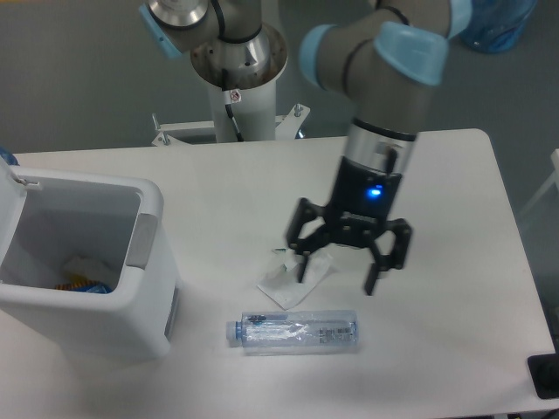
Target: Open the trash can
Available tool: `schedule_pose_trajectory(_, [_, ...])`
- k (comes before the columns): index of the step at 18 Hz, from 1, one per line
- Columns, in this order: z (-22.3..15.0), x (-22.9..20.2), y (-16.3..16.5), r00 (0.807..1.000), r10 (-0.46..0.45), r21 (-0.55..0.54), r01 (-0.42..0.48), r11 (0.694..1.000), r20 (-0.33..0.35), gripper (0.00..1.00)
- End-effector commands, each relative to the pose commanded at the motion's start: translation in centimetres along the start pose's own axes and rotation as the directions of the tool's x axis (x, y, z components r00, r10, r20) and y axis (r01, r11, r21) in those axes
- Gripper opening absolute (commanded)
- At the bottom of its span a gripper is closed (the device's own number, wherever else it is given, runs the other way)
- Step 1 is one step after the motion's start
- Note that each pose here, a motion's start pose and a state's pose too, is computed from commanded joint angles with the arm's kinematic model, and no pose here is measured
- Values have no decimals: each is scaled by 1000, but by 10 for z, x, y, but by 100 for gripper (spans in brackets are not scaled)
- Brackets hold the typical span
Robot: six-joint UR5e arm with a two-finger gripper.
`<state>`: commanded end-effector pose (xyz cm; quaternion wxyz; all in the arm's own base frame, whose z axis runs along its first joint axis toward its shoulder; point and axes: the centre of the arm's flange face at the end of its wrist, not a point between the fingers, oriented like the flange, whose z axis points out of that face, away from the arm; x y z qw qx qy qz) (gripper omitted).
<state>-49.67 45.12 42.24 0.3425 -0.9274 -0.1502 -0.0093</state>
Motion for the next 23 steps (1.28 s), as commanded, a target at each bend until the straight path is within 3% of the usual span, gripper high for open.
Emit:
schedule_pose_trajectory(3, [4,-31,21,987,125,-121,-112,986,104,100])
schedule_pose_trajectory(8, [26,-70,45,954,264,-267,-219,938,144,100])
schedule_pose_trajectory(12, [42,-91,47,922,371,-319,-320,892,112,100])
schedule_pose_trajectory(14, [42,-95,51,908,410,-399,-346,849,83,100])
schedule_pose_trajectory(18, [44,-98,57,862,506,-497,-447,743,-19,100])
schedule_pose_trajectory(23, [48,-96,63,858,513,-514,-454,728,-31,100])
